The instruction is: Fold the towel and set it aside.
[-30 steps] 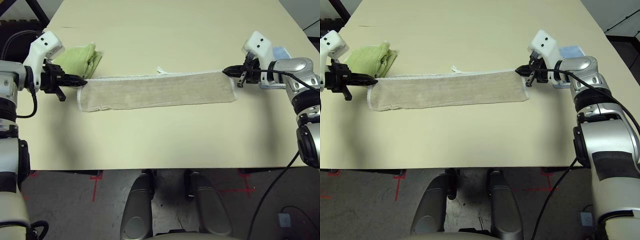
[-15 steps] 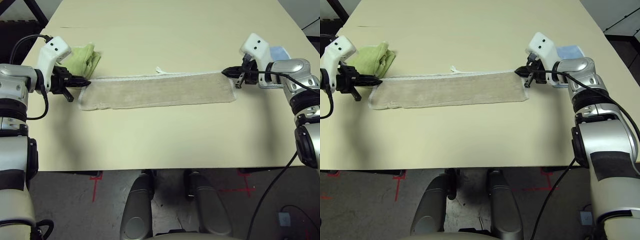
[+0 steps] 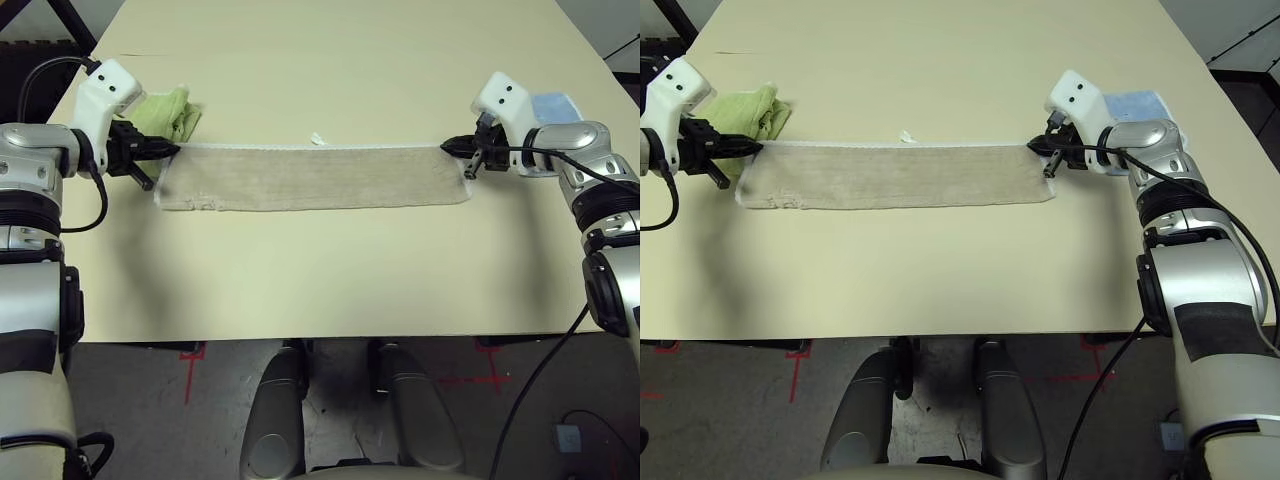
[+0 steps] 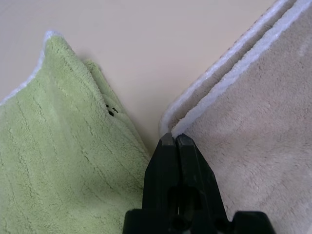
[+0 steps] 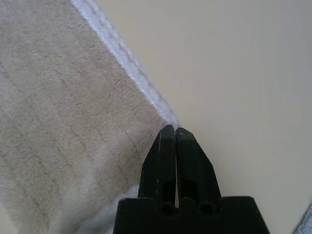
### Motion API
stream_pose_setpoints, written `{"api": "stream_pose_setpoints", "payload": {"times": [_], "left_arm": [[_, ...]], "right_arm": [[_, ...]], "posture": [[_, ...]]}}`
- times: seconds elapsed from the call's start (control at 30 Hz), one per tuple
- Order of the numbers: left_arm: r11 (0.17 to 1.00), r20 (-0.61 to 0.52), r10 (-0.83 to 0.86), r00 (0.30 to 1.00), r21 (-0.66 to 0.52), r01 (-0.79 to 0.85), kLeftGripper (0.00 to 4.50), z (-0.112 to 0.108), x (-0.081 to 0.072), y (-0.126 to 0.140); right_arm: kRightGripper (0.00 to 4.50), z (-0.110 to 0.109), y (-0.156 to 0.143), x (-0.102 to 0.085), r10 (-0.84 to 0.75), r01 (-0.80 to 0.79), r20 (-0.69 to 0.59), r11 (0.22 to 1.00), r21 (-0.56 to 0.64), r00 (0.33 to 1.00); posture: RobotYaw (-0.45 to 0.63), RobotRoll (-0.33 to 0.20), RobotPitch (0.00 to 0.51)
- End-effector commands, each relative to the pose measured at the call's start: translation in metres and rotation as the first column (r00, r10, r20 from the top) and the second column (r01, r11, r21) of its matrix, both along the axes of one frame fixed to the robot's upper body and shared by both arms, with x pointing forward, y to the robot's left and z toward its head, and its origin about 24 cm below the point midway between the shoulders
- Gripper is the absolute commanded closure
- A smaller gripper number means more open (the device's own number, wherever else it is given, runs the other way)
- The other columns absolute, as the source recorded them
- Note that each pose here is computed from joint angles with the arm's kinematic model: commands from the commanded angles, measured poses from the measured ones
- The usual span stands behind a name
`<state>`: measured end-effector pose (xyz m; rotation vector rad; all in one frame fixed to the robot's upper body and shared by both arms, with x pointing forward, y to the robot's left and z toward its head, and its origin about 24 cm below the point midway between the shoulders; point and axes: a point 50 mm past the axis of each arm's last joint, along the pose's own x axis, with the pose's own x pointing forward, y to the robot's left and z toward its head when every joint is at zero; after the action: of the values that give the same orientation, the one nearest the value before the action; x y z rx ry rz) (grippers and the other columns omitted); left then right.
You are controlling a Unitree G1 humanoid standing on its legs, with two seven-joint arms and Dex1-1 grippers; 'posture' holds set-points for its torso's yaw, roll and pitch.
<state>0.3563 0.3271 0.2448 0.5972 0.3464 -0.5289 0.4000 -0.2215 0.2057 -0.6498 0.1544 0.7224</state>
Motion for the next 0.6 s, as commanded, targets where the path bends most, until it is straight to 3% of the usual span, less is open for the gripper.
{"api": "stream_pose_setpoints", "payload": {"times": [0.03, 0.1, 0.13, 0.3, 0.4, 0.5, 0.53, 0.6], "left_arm": [[1.000, -0.045, 0.029, 0.999, 0.007, -0.029, 4.47, -0.006, -0.004, 0.008], [0.999, -0.061, 0.039, 0.997, 0.020, -0.038, 4.28, -0.009, -0.004, 0.008], [0.999, -0.060, 0.041, 0.997, 0.015, -0.040, 4.03, -0.011, -0.004, 0.008], [0.999, -0.010, 0.049, 0.999, 0.007, -0.049, 2.25, -0.007, -0.003, 0.009], [0.998, 0.075, 0.064, 0.995, 0.002, -0.065, 1.16, 0.006, -0.004, 0.011], [0.997, 0.230, 0.067, 0.971, -0.055, -0.056, 0.03, 0.027, -0.003, 0.009], [0.994, 0.302, 0.070, 0.951, -0.103, -0.041, 0.00, 0.037, -0.003, 0.007], [0.986, 0.387, 0.066, 0.920, -0.169, 0.000, 0.00, 0.049, -0.004, 0.005]], "right_arm": [[4.50, -0.003, -0.006, 0.001, -0.054, 0.054, 0.015, 0.998, 0.024, 0.998], [4.50, -0.003, -0.004, 0.002, -0.061, 0.061, 0.022, 0.998, 0.023, 0.998], [4.24, -0.005, -0.003, 0.002, -0.057, 0.056, 0.014, 0.998, 0.020, 0.998], [2.51, -0.006, -0.005, 0.000, -0.042, 0.042, -0.003, 0.999, 0.026, 0.999], [1.45, -0.002, -0.010, -0.002, -0.040, 0.040, -0.001, 0.997, 0.061, 0.999], [0.35, 0.008, -0.013, -0.005, -0.014, 0.008, 0.034, 0.982, 0.186, 0.999], [0.01, 0.013, -0.015, -0.006, -0.013, -0.001, 0.055, 0.966, 0.258, 0.998], [0.01, 0.019, -0.018, -0.007, -0.019, -0.011, 0.082, 0.938, 0.346, 0.996]], "posture": [[-0.05, 0.000, 0.276], [-0.05, 0.000, 0.276], [-0.05, 0.000, 0.276], [-0.05, 0.000, 0.274], [-0.05, 0.000, 0.273], [-0.05, 0.000, 0.271], [-0.05, 0.000, 0.269], [-0.05, 0.000, 0.268]]}}
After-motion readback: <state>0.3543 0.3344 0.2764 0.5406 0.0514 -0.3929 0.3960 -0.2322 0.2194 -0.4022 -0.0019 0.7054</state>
